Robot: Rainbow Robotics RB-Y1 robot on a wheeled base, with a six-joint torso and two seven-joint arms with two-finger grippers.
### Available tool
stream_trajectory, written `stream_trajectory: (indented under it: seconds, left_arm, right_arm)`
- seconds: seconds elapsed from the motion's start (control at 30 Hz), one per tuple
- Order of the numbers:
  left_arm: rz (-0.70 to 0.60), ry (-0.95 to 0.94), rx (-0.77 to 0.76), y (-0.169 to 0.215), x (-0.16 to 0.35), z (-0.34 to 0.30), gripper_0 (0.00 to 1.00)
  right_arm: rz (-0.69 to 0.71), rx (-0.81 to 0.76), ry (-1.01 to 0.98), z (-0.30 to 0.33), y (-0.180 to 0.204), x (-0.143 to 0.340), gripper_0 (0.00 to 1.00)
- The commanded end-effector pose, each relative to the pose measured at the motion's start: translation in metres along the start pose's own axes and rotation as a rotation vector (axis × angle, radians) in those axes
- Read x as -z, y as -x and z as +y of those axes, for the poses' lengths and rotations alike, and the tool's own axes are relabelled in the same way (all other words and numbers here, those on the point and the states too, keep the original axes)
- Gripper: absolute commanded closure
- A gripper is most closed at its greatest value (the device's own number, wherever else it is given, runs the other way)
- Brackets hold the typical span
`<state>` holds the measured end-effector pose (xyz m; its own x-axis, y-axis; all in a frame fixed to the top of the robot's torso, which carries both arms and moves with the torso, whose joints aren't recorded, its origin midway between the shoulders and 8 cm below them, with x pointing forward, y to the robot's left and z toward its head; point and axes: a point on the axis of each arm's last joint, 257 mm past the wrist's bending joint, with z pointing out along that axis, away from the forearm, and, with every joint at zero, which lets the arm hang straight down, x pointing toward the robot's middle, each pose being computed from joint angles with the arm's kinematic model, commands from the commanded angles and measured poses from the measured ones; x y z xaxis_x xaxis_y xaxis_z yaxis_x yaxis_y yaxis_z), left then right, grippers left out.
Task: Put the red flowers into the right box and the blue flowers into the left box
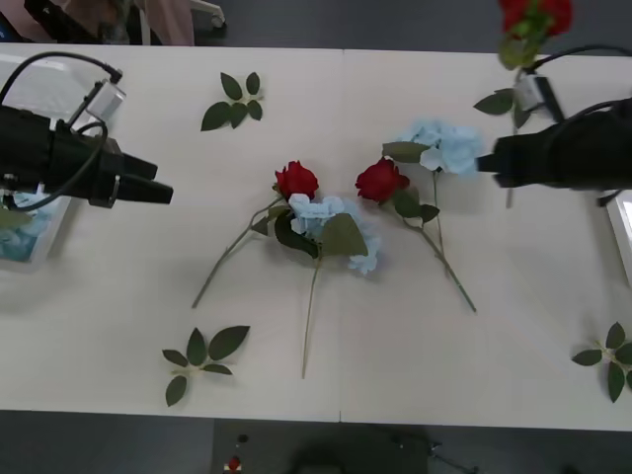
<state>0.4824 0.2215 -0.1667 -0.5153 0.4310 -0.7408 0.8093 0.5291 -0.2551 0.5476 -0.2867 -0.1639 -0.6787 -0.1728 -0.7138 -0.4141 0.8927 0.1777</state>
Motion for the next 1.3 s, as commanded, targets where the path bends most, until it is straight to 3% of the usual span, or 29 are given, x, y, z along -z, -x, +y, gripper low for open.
stream_trajectory:
  seconds: [0.03,0.13,0.33,0.53,0.7,0.87,0.9,0.93,0.97,1.0,1.03,1.07,1.3]
  left_arm:
    - [0.091,0.046,-0.126,-0.006,-0.040,0.005,0.00]
    - [0.092,0.103,-0.178,0.003,-0.065,0.014,0.00]
    - [0.130,0.162,-0.216,0.018,-0.111,0.032,0.00]
    - [0.194,0.221,-0.268,0.033,-0.145,0.043,0.00]
    - [0.269,0.246,-0.298,0.032,-0.174,0.046,0.00]
    - [0.318,0.287,-0.339,0.021,-0.204,0.050,0.00]
    - [0.319,0.290,-0.337,0.018,-0.208,0.051,0.00]
    - [0.321,0.292,-0.330,0.014,-0.211,0.052,0.06]
    - [0.319,0.293,-0.326,0.012,-0.212,0.052,0.23]
    - [0.317,0.294,-0.323,0.011,-0.214,0.052,0.71]
    - [0.317,0.294,-0.323,0.011,-0.214,0.052,0.94]
    - [0.318,0.296,-0.324,0.012,-0.214,0.052,1.00]
    - [0.291,0.316,-0.333,0.031,-0.207,0.057,1.00]
  right_arm:
    - [0.109,-0.076,-0.228,-0.117,0.008,0.090,1.00]
    - [0.209,-0.175,-0.401,-0.195,-0.028,0.149,1.00]
    - [0.351,-0.102,-0.688,-0.281,-0.081,0.206,1.00]
    - [0.410,-0.060,-0.862,-0.324,-0.125,0.188,1.00]
    - [0.378,-0.096,-0.930,-0.336,-0.152,0.153,1.00]
    - [0.358,-0.117,-0.953,-0.338,-0.156,0.143,1.00]
    - [0.356,-0.114,-0.953,-0.338,-0.154,0.143,0.87]
    - [0.348,-0.108,-0.949,-0.338,-0.149,0.142,0.65]
    - [0.346,-0.105,-0.950,-0.338,-0.148,0.142,0.56]
    - [0.340,-0.107,-0.948,-0.338,-0.147,0.142,0.46]
    - [0.335,-0.108,-0.947,-0.338,-0.145,0.143,0.42]
    - [0.328,-0.114,-0.944,-0.338,-0.144,0.143,0.39]
    - [0.309,-0.156,-0.787,-0.295,-0.119,0.122,0.30]
